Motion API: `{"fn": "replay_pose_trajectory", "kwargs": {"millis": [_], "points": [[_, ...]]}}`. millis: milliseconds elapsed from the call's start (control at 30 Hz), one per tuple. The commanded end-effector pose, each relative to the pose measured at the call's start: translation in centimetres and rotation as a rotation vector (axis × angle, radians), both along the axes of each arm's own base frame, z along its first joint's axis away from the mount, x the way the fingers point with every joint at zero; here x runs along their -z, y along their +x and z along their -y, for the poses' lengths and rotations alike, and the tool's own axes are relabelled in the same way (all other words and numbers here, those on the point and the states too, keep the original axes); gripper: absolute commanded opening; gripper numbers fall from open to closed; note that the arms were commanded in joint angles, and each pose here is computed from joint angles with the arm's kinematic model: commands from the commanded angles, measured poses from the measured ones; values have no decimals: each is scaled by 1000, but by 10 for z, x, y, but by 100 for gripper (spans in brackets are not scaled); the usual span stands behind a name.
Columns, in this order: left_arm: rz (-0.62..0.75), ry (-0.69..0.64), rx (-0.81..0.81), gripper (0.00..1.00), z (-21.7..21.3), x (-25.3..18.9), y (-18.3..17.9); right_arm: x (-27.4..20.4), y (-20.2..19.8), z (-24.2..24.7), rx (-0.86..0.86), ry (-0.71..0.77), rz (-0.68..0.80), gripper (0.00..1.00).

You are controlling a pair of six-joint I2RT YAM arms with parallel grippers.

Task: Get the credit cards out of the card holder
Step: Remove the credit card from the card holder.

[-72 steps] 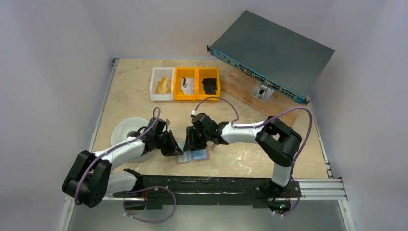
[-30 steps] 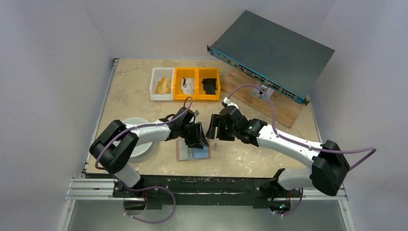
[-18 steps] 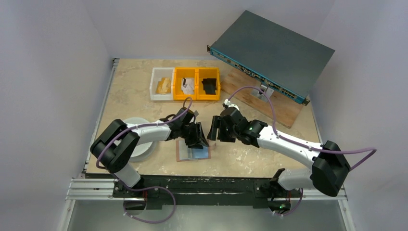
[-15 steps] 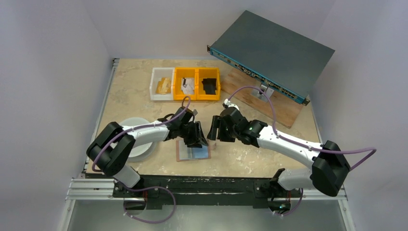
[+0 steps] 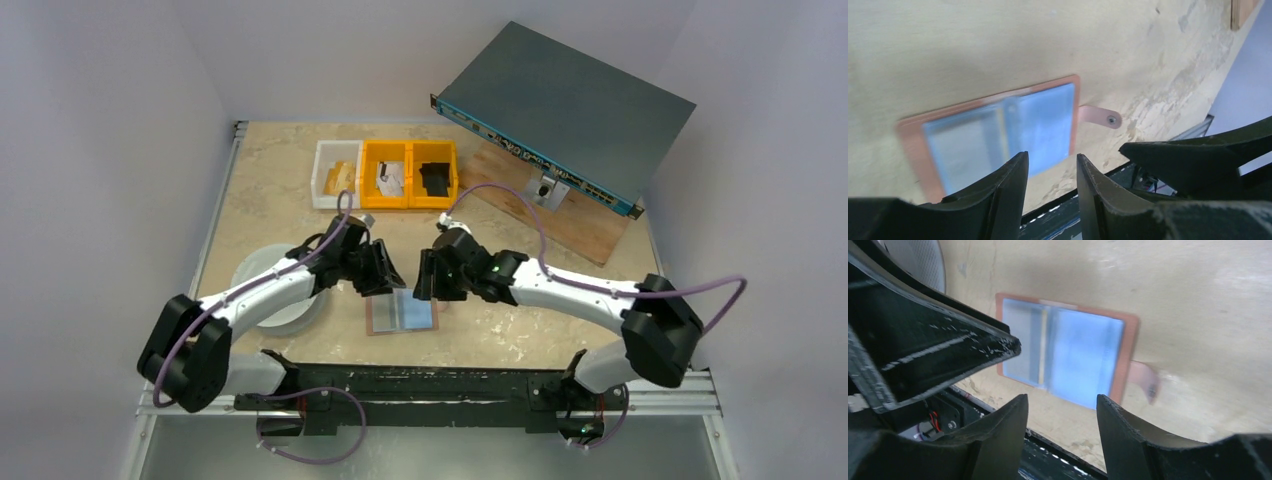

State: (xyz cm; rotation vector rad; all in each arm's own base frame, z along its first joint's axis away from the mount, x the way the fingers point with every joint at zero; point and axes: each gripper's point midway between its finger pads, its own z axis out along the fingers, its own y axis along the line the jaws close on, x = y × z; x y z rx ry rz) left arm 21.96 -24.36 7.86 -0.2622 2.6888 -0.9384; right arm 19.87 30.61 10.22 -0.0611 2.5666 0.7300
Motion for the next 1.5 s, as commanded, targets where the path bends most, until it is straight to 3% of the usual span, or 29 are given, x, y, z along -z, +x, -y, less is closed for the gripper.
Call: {"fn": "replay_pose_trajectory", "kwargs": {"millis": [0, 400, 833, 1067, 1467], "points": [[3, 110, -127, 41, -50, 8, -4, -5, -2, -50, -75, 16, 21, 52], [48, 253, -307, 48, -114, 3, -21, 44, 3, -89, -134, -242, 59, 45], [55, 241, -309, 49, -115, 3, -18, 60, -2, -94, -150, -333, 84, 45], [44, 229, -298, 49, -112, 7, -21, 84, -12, -91, -160, -370, 26, 45], [8, 138, -196, 45, -89, 15, -26, 120, -30, -65, -168, -324, -93, 13]]}}
